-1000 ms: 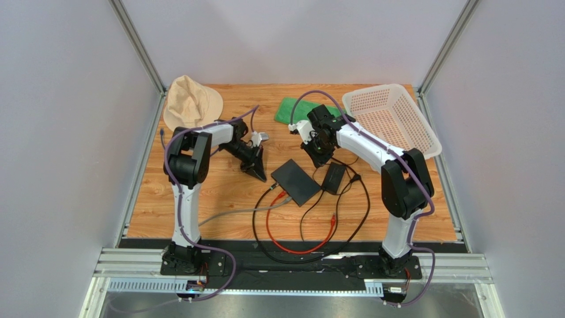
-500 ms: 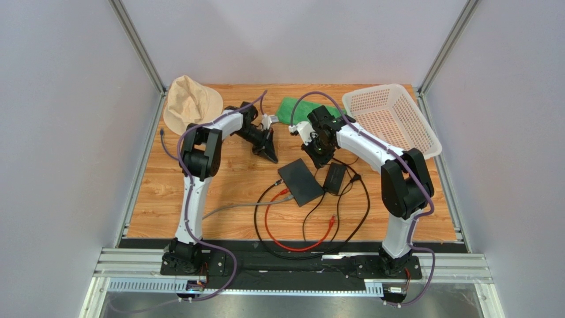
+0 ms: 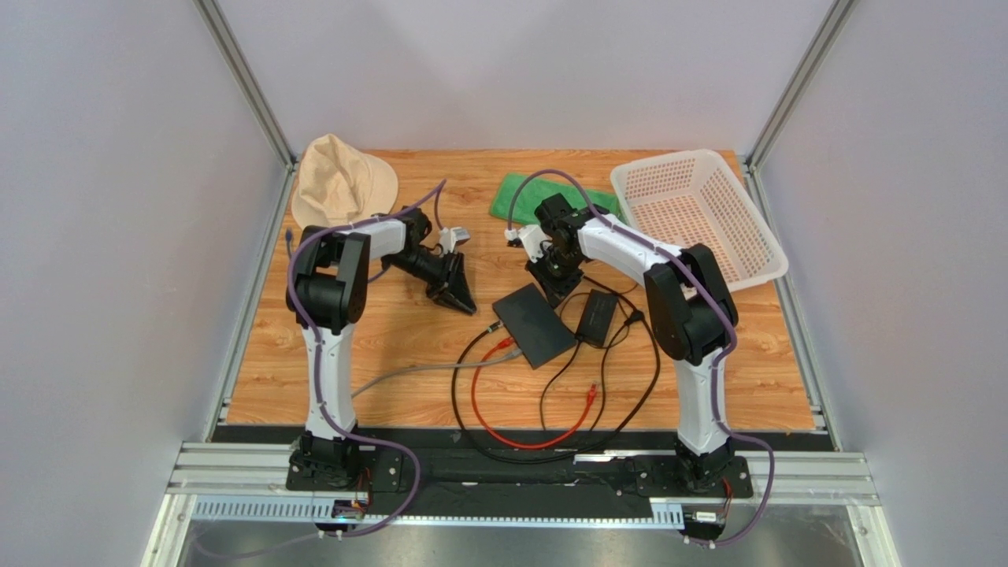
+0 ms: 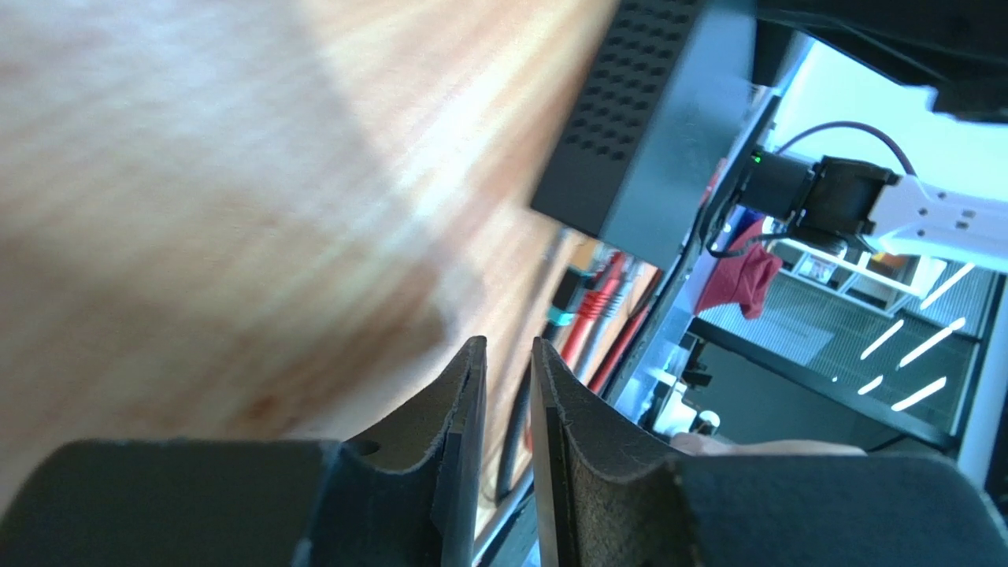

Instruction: Pull the plug from the switch port

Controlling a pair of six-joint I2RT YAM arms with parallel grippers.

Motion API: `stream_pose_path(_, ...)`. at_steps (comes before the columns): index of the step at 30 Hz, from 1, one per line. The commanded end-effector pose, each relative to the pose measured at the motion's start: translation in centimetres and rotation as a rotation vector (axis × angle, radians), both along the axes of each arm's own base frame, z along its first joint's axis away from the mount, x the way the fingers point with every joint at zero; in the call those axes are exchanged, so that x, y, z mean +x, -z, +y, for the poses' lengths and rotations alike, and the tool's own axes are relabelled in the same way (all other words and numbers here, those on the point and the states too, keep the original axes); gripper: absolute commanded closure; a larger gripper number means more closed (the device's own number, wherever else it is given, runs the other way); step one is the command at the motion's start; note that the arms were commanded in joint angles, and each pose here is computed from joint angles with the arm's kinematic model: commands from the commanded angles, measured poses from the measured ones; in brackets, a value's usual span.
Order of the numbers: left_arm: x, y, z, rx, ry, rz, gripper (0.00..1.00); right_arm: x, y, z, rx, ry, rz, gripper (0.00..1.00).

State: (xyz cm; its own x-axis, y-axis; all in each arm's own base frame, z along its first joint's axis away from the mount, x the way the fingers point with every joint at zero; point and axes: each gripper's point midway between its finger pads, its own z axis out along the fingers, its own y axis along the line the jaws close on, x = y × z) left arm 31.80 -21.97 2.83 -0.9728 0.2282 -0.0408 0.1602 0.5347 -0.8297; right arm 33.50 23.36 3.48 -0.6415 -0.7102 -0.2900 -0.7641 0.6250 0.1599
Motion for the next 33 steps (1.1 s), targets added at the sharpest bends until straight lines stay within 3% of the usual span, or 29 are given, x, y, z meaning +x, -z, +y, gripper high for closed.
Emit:
stream_pose_path(1,0.8,-2.2,-1.1,-0.111,0.025,-0.1,0.7,1.1,-0.3,2.0,0.032,0.015,-0.023,1.0)
stream_pose_path(6,0.4,-1.2,-1.4,-0.142,0.046,-0.058,0.67,4.0,-4.1,1.7,0.019,0.063,-0.158,1.0)
stream_pose_path(10,0.2,-0.8,-1.5,-0.151,0.056,-0.055,0.62,3.3,-6.9,3.0,0.099,0.053,-0.163,1.0)
stream_pose_path(18,-0.3,-0.3,-2.0,-0.175,0.076,-0.023,0.6,-3.4,-2.2,4.9,0.144,-0.011,0.082,1.0)
stream_pose_path(33,-3.1,1.8,-3.9,-0.136,0.164,0.049,0.59,-4.2,4.2,3.2,0.0,0.03,0.196,1.0)
